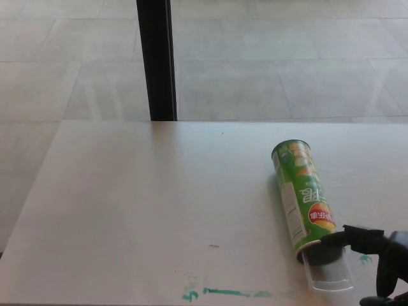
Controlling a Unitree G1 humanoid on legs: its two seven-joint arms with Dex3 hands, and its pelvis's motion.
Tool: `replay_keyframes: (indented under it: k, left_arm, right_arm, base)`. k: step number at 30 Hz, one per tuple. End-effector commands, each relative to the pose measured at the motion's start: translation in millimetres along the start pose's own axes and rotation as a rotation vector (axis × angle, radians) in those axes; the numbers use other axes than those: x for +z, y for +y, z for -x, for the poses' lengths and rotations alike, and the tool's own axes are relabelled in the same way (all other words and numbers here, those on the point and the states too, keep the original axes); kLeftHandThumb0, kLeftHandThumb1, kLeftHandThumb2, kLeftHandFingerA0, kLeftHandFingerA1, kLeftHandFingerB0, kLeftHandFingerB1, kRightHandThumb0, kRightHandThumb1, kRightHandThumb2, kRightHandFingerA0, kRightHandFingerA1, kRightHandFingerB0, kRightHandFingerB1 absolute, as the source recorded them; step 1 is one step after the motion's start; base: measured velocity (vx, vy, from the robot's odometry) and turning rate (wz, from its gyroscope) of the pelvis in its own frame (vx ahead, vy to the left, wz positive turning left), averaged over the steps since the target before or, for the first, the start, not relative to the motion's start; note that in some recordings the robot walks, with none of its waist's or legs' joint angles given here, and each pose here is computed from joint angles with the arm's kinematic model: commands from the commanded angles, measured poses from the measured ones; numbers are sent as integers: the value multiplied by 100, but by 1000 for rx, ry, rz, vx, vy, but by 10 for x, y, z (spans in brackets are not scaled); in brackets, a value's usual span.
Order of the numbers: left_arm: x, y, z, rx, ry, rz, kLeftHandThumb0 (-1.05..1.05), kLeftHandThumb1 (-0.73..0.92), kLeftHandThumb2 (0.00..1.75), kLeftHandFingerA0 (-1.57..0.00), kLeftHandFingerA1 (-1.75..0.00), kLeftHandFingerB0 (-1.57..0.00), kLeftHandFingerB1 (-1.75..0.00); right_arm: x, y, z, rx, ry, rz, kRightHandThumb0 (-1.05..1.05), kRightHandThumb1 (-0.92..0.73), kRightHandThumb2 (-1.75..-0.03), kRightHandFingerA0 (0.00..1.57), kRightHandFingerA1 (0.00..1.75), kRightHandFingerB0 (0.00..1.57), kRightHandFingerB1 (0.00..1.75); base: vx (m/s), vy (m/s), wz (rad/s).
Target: Use the finger on the right hand of the robot to pull out the chips tray kept inside a container in the middle of the desk
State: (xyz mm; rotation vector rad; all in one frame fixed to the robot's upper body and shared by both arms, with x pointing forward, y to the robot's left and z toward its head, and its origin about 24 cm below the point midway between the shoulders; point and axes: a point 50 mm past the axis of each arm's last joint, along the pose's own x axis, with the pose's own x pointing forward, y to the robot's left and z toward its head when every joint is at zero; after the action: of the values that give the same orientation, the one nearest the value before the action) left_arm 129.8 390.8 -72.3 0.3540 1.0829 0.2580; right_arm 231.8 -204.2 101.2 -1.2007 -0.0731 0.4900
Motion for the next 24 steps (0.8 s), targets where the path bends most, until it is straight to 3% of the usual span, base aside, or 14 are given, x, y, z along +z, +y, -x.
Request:
replay_keyframes:
  k: [1,2,3,13,21,24]
  left_arm:
    - [20,101,23,29,-2,-12,-50,73,63,-60,-68,-56,-55]
    - [21,101,24,27,-3,-20,-49,74,62,-59,-66,-56,-54]
    - [26,103,23,28,0,-19,-49,74,62,-62,-71,-61,-58]
    - [30,109,22,31,4,-6,-48,74,62,-61,-69,-58,-56]
    - [26,107,22,30,6,-26,-50,73,63,-59,-68,-58,-55]
    - [29,108,23,26,5,-14,-49,74,62,-59,-67,-56,-54]
  right_arm:
    - [-25,23,-59,28,20,95,-7,-49,-54,91,114,34,39]
    - [-31,38,-71,31,25,100,-8,-49,-54,91,114,34,40]
    - [-60,96,-107,50,39,117,-11,-49,-54,93,102,34,40]
    - [-162,289,-189,122,125,194,-16,-49,-54,96,83,36,40]
    - [-231,405,-249,157,162,201,-14,-49,-54,96,95,35,42]
    - [-231,466,-258,171,159,215,-14,-48,-54,98,91,36,41]
  base:
    - [0,0,0]
    - [0,0,0]
    - [0,0,0]
    - [0,0,0]
    - [0,0,0]
    - [0,0,0]
